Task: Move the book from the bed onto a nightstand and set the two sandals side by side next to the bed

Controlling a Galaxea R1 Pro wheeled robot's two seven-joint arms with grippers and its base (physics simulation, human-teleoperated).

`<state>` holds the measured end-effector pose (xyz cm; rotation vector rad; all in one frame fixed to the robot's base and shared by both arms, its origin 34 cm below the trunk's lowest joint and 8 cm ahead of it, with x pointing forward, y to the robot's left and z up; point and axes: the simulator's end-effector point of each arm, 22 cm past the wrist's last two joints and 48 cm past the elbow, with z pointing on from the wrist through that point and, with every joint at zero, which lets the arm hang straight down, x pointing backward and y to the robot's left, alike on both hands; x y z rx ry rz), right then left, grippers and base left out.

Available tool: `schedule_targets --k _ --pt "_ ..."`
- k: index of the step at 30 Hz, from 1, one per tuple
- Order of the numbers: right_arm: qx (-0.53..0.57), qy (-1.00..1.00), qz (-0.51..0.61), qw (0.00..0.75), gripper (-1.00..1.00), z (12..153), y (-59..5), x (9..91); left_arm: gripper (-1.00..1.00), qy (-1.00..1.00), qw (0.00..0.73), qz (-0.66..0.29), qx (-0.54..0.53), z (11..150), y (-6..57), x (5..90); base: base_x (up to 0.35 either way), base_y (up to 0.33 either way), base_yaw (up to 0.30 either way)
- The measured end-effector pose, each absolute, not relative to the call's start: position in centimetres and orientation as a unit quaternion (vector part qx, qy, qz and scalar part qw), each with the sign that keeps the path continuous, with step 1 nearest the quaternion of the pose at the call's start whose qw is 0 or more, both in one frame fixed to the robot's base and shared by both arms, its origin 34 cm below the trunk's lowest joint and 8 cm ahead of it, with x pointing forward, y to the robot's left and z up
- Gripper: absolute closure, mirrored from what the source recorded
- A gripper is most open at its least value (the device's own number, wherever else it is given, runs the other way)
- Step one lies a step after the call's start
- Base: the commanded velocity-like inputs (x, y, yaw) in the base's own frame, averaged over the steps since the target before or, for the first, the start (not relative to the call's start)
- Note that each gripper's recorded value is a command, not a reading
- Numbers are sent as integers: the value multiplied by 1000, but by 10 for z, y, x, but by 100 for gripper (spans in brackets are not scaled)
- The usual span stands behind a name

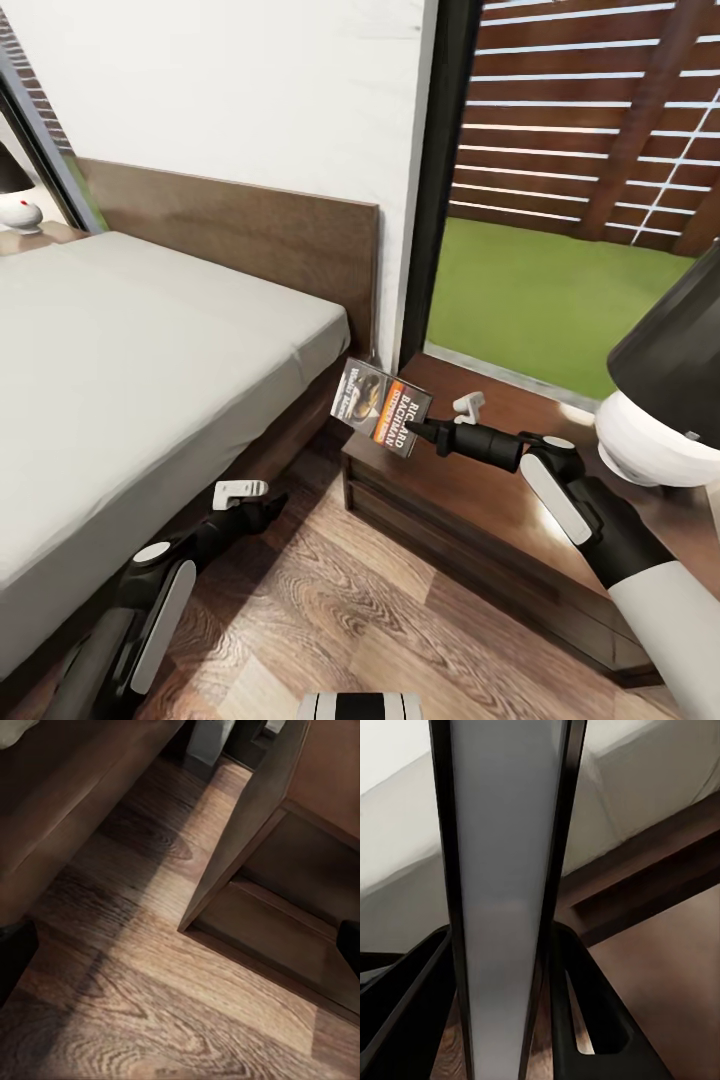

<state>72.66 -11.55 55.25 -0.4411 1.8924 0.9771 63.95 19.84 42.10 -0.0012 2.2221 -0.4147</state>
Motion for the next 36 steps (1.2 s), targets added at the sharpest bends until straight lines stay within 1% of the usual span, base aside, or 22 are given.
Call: schedule_targets --k 8,11,22,36 --pt "-179 771 399 464 100 552 -114 726 -100 890 425 -166 -1 419 198 639 0 0 3" --pt "-180 770 399 464 100 552 -114 726 -100 890 425 -166 -1 419 199 639 -13 -46 107" --pt "-181 770 399 464 100 553 -114 726 -100 890 424 -167 -2 419 198 639 -149 -57 265" --pt "-181 770 398 464 100 552 -114 726 -100 890 424 -166 -1 419 198 639 -12 -1 281"
